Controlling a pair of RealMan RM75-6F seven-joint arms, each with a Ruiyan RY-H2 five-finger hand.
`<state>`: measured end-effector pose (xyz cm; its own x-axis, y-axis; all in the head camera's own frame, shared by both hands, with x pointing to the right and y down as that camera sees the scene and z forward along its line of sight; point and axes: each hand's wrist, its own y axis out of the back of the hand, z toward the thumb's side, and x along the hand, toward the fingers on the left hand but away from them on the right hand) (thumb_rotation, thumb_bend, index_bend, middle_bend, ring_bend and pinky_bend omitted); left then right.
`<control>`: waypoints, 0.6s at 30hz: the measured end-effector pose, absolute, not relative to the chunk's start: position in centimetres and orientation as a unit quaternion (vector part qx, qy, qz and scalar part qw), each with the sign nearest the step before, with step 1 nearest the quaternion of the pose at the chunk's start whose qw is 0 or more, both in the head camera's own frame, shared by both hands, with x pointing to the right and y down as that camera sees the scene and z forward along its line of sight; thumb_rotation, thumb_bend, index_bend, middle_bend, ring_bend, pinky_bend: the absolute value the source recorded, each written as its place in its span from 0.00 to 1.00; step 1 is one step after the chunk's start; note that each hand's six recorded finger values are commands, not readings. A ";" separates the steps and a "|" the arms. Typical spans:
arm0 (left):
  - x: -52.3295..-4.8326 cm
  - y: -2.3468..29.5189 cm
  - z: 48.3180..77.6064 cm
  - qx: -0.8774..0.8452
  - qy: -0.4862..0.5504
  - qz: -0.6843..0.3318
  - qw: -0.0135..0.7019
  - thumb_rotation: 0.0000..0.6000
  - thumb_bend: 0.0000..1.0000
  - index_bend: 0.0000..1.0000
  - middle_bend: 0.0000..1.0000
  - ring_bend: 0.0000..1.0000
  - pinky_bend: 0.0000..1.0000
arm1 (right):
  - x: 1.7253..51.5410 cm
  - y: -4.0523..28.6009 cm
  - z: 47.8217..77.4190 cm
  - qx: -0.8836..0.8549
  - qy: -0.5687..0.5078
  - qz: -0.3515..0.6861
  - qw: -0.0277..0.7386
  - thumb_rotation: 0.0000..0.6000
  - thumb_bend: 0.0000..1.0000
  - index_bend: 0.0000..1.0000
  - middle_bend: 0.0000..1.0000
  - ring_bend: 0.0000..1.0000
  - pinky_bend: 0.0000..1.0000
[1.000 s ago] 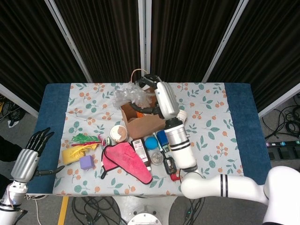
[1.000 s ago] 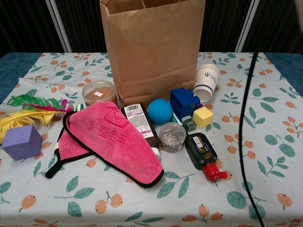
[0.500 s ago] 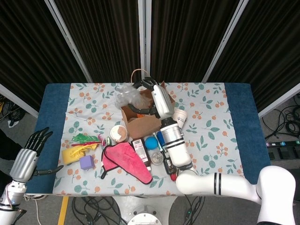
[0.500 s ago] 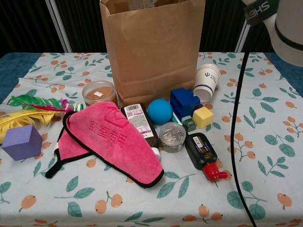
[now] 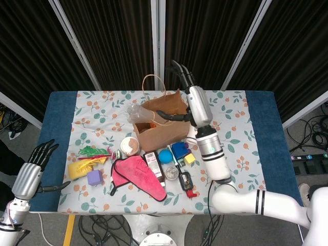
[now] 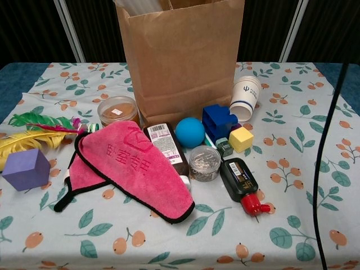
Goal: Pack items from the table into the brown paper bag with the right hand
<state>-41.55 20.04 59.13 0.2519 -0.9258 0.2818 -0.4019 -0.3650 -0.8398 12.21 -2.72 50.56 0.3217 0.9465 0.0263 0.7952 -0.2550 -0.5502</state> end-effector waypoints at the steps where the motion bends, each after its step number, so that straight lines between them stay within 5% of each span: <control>1: -41.5 20.0 59.2 -0.722 0.459 -0.402 0.325 0.57 0.00 0.06 0.07 0.03 0.07 | 13.1 -2.8 50.1 -0.766 -0.561 0.163 0.267 1.00 0.00 0.00 0.16 0.00 0.00; 8: -41.1 20.1 59.4 -0.727 0.458 -0.400 0.320 0.56 0.00 0.06 0.07 0.03 0.07 | 22.4 -2.5 50.7 -0.667 -0.512 0.324 0.434 1.00 0.00 0.00 0.19 0.02 0.00; 18: -41.4 20.8 59.5 -0.724 0.457 -0.410 0.316 0.57 0.00 0.06 0.07 0.03 0.07 | 29.7 2.5 56.9 -0.630 -0.387 0.457 0.495 1.00 0.00 0.02 0.20 0.04 0.00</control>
